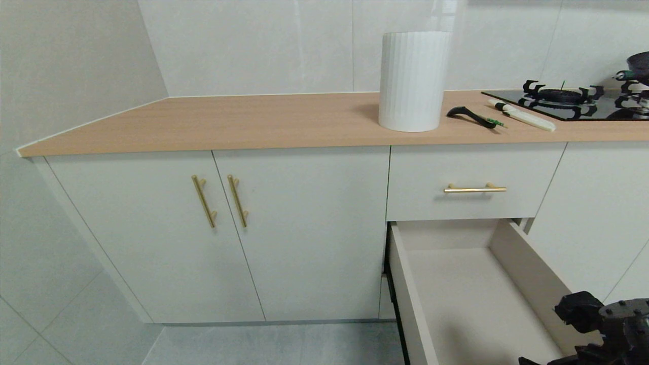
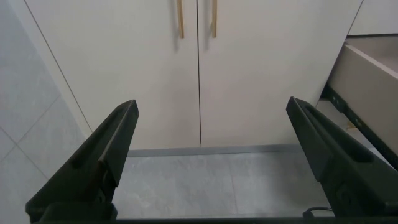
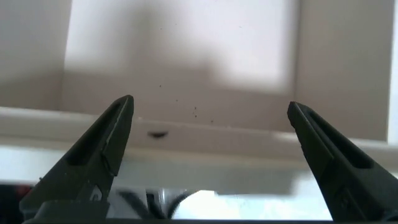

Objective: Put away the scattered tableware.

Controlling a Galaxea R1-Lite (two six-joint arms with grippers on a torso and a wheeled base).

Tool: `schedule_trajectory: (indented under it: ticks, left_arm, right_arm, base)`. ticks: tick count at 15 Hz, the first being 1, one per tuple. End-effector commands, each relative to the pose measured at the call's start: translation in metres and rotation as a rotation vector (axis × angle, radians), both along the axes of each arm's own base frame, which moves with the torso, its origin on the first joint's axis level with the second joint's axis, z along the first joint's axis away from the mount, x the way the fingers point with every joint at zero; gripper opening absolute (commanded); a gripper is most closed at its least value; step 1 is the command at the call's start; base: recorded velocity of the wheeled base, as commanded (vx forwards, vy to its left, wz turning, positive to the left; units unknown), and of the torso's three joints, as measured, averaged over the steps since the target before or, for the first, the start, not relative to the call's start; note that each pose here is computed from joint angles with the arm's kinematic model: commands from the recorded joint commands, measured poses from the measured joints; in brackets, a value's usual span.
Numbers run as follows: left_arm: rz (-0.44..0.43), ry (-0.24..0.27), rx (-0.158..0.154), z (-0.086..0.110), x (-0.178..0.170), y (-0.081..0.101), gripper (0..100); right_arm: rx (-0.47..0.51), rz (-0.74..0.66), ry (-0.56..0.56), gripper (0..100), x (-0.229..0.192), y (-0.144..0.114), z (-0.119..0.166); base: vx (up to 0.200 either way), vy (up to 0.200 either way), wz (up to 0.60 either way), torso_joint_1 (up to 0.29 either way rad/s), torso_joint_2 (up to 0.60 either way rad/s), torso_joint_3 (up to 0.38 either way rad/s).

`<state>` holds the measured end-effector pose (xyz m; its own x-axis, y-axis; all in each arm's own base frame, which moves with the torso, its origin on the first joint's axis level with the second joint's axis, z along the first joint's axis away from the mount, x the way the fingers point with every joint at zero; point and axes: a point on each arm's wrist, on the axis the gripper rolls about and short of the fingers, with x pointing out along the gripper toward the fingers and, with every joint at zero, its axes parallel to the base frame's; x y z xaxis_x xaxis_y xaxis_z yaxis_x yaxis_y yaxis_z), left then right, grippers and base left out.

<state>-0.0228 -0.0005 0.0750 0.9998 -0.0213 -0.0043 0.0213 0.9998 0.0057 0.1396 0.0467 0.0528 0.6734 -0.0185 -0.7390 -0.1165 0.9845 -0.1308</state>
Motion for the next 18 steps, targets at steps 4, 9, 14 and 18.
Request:
schedule_trajectory:
  ticks: [4,9,14,18]
  left_arm:
    - [0.0,0.0,0.0,0.0,0.0,0.0,100]
    - [0.0,0.0,0.0,0.0,0.0,0.0,100]
    - [0.0,0.0,0.0,0.0,0.0,0.0,100]
    - [0.0,0.0,0.0,0.0,0.0,0.0,100]
  right_arm:
    - [0.001,0.009,-0.005,100,-0.016,-0.005,0.002]
    - [0.015,0.011,-0.043,100,-0.011,-0.003,0.008]
    - [0.106,0.045,-0.355,100,0.043,0.017,0.085]
    - [0.12,0.093,-0.474,100,0.079,0.022,0.159]
  base:
    - [0.0,0.0,0.0,0.0,0.0,0.0]
    - [0.0,0.0,0.0,0.0,0.0,0.0]
    - [0.0,0.0,0.0,0.0,0.0,0.0]
    - [0.0,0.0,0.0,0.0,0.0,0.0]
